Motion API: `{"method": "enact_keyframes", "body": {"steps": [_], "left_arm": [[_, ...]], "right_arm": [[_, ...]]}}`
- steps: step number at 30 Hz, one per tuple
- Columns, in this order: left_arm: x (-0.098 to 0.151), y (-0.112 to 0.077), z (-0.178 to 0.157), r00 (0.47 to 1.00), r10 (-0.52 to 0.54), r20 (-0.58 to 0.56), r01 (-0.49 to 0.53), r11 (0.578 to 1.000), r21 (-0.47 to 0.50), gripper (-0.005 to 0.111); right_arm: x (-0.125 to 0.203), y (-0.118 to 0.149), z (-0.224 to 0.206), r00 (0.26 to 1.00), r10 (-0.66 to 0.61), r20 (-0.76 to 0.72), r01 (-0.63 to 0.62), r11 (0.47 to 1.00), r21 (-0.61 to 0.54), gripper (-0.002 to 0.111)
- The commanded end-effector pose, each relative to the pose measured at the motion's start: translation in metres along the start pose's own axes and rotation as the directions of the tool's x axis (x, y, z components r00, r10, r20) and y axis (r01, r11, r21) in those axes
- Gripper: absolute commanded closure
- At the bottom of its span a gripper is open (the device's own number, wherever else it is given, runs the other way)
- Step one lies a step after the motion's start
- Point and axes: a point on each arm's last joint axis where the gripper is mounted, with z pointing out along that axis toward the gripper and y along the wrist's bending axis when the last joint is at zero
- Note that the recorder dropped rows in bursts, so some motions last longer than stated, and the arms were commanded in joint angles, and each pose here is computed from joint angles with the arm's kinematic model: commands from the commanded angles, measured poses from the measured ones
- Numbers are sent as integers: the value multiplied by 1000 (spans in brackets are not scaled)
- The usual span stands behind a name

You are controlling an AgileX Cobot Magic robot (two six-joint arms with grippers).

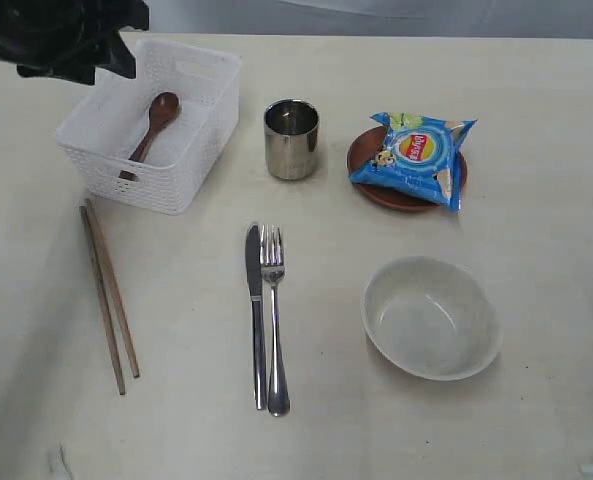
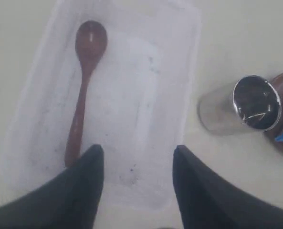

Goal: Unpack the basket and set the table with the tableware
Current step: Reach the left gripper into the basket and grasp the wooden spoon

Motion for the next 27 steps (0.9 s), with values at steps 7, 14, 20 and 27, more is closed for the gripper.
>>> {"method": "enact_keyframes", "body": {"steps": [7, 14, 20, 27], "left_arm": [[-20, 13, 103, 929, 183, -321, -208, 977, -44, 63], [-14, 23, 140, 924, 214, -317, -245, 968, -61, 63], [-12, 31, 157, 915, 260, -308, -301, 949, -93, 63], [-1, 27, 176, 896, 291, -335, -334, 940, -76, 64]], "right_arm": [[0, 0, 0, 1000, -3, 5, 2, 1000, 7, 109], [0, 0, 0, 1000, -3, 5, 2, 1000, 7, 109], [0, 0, 0, 1000, -3, 5, 2, 1000, 7, 109], [0, 0, 0, 1000, -3, 5, 2, 1000, 7, 109]]}}
